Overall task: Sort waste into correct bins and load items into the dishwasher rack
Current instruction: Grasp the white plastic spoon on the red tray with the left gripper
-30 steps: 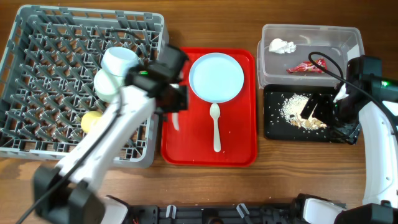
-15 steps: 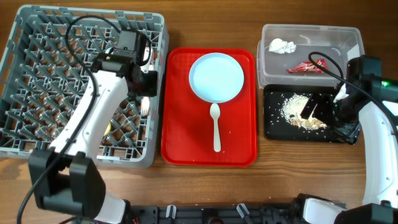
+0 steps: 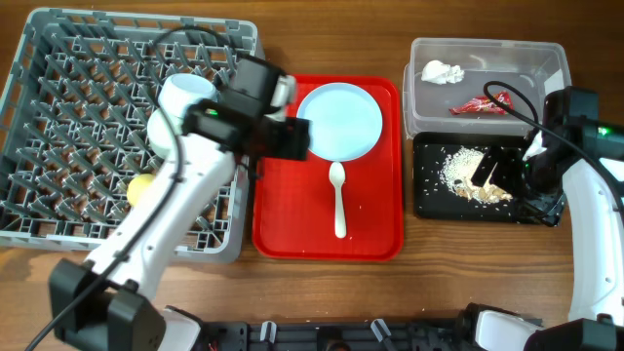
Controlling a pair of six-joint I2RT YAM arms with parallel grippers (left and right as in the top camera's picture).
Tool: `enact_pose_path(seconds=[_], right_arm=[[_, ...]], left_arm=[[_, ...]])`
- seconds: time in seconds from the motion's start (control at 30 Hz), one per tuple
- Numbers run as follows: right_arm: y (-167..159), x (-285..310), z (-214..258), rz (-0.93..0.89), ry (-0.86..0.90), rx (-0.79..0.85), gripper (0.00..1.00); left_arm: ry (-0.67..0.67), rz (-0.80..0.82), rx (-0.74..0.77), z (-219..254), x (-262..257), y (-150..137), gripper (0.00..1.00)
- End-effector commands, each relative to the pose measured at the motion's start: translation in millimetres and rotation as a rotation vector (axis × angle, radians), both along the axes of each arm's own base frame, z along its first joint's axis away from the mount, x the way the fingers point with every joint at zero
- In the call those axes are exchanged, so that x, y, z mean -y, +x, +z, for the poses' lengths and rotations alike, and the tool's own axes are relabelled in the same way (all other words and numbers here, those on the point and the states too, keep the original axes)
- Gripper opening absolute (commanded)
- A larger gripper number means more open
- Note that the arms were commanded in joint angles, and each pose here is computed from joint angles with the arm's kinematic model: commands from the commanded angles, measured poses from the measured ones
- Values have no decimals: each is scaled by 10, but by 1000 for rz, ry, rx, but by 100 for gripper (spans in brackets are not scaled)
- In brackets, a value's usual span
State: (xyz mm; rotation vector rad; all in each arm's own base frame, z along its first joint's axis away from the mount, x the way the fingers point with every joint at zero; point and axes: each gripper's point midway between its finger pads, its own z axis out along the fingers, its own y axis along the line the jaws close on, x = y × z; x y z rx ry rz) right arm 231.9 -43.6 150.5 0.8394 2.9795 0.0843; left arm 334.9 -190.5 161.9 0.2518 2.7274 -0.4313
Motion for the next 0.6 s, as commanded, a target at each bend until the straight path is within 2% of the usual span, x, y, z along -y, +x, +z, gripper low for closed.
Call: enact_pose_path(seconds=[0.0, 0.13, 0.2, 0.33, 0.43, 0.5, 0.53, 0.57], right_arm=[[23, -1, 40, 10, 4, 16, 100], [23, -1, 40, 10, 4, 16, 100], [23, -1, 40, 10, 4, 16, 100], [24, -1, 40, 10, 4, 17, 100], [24, -1, 40, 10, 4, 17, 99], [24, -1, 40, 10, 4, 17, 100], [24, -1, 40, 10, 4, 17, 100], [23, -1, 40, 10, 4, 16, 99]], left_arm=[[11, 167, -126, -370, 358, -142, 81], [115, 215, -201, -917, 625, -290, 79], [174, 178, -222, -1253, 768, -371, 75], [269, 156, -218, -1572, 793, -438, 72], [305, 145, -235, -1711, 787, -493, 66], [307, 144, -237, -1721, 785, -497, 57], [307, 145, -237, -1721, 785, -497, 44], [307, 144, -237, -1721, 785, -497, 37]])
